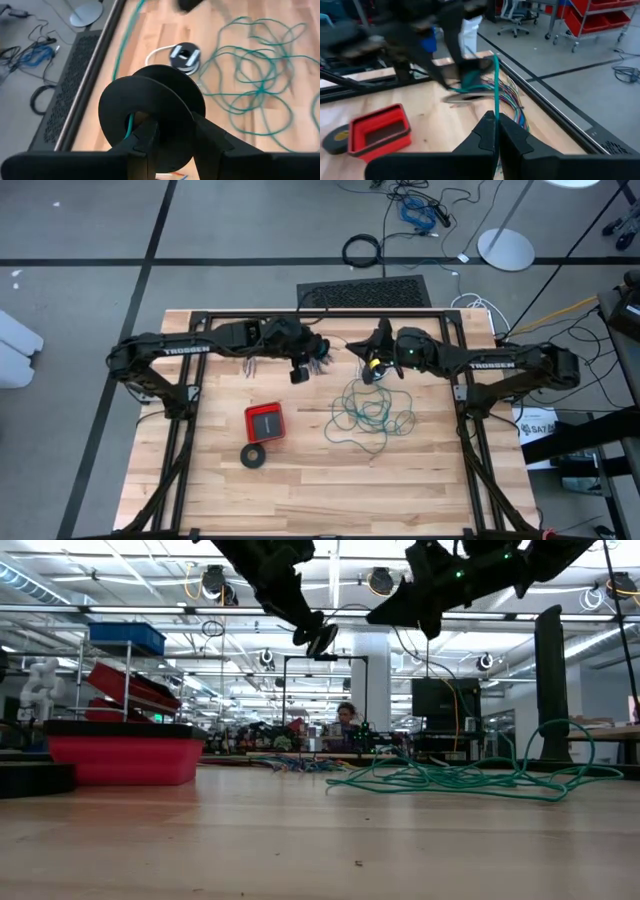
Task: Coil cords
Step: Coil the green wire onto the spool
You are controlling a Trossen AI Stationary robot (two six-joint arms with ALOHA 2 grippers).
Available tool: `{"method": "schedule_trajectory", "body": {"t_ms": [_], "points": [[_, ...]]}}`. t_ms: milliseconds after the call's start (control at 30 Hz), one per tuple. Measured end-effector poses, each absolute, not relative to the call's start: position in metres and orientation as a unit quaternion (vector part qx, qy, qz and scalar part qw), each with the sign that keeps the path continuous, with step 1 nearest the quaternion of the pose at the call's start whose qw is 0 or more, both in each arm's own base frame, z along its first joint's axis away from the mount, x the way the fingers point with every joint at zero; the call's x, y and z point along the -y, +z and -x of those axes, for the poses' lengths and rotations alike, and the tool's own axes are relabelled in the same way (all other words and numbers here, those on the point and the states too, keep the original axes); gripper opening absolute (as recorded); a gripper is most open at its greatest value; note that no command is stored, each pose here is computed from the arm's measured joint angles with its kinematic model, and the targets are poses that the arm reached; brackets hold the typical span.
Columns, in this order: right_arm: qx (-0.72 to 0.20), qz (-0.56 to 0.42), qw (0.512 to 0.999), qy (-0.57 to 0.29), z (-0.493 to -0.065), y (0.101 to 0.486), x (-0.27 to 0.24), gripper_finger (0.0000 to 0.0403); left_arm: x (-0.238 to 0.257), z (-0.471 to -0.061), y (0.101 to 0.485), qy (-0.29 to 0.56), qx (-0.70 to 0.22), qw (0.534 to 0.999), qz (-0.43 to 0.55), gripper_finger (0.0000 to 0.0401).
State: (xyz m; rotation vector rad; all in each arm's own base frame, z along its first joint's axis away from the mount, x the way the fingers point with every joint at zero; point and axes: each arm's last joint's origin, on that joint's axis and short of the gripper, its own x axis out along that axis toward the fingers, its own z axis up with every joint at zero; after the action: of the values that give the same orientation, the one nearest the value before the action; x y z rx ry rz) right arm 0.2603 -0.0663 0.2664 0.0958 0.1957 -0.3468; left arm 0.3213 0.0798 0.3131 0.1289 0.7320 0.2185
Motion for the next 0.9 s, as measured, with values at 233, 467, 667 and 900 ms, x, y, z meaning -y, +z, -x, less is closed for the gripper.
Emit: {"method": "schedule_trajectory", "body": {"t_ms": [233,467,667,900], "points": [[-0.088,-0.05,0.984,-0.145,-0.262,0.27,0.051,0.0,-0.097,-0.329,0.31,0.143,-0.33,0.931,-0.062,0.0098],[-0.102,-0.048,0.985,-0.131,-0.273,0.258,0.043,0.0,-0.108,-0.342,0.315,0.14,-0.252,0.956,-0.052,0.0098],[-0.121,-0.043,0.982,-0.141,-0.28,0.247,0.045,0.0,-0.112,-0.35,0.315,0.104,-0.212,0.972,-0.015,0.0098],[-0.125,-0.031,0.981,-0.144,-0.287,0.238,0.048,0.0,-0.11,-0.354,0.322,0.067,-0.168,0.983,0.013,0.0098]]}}
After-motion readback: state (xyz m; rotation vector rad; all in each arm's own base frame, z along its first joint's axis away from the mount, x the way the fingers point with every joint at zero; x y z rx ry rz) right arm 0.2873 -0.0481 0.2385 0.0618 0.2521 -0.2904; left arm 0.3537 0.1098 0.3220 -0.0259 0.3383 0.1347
